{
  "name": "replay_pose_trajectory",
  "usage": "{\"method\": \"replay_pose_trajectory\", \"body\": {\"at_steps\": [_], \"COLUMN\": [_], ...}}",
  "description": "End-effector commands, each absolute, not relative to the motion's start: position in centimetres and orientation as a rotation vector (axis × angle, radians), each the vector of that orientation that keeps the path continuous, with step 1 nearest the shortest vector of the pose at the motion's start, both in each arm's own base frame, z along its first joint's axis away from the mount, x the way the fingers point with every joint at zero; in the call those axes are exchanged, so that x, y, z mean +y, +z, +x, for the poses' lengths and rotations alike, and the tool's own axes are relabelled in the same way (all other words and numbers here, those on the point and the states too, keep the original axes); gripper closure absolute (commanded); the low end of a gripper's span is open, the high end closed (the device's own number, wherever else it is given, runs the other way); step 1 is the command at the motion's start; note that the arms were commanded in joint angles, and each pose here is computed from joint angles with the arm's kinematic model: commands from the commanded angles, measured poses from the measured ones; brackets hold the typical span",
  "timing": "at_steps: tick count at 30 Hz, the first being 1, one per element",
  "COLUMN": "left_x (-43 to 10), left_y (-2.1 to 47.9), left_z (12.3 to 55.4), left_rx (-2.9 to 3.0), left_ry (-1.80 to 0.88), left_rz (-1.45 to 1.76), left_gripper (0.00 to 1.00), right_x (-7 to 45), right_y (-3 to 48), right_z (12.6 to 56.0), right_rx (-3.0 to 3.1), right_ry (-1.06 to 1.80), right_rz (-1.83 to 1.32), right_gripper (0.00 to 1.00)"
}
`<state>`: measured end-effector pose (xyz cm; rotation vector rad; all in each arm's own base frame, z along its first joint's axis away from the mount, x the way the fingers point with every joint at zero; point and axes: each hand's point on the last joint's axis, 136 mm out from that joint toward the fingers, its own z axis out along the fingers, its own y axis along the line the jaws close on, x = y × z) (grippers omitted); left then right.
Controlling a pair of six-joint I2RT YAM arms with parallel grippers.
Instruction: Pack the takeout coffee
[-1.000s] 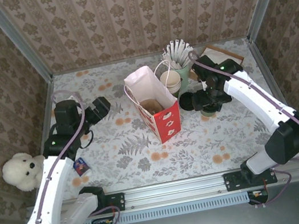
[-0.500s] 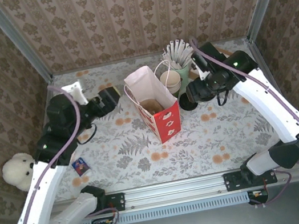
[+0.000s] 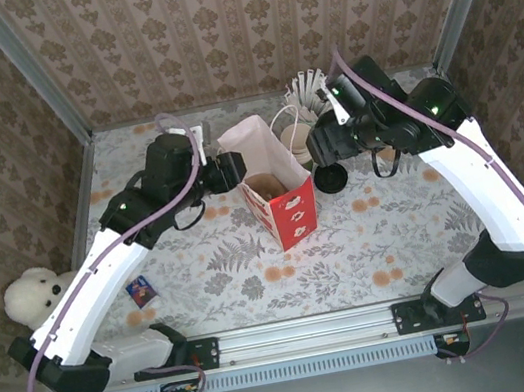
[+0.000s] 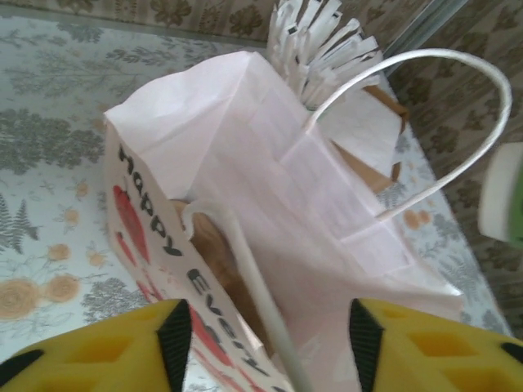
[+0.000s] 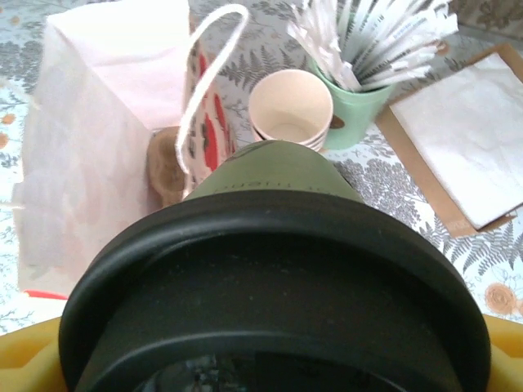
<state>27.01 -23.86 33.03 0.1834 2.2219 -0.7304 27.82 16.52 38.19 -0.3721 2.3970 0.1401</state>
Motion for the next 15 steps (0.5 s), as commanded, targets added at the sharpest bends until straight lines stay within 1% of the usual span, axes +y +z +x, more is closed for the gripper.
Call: {"method": "replay_pose_trajectory", "body": {"at_steps": [1,9,15], "left_x": [-22.7,-22.1,-21.8], "left_y": [33.6,33.3,33.9], "left_z": [27.3,27.1,26.8], "left_rx": [2.202,2.198,2.189], "left_ry": [-0.665,-0.664,-0.655], "left_rz": [0.142,0.104,0.116], "left_gripper": [0.50,0.52,0.55], "right_x": [16.1,21.6,26.6], "right_y": [39.2,41.0,38.9], "right_z": [27.0,25.5,26.6], "right_rx": [2.388,2.302,2.322], "right_ry": [0.078,0.220,0.302], "right_rz": [-0.366,-0.493,-0.559], "right_gripper": [0.33,0.33,0.33]}}
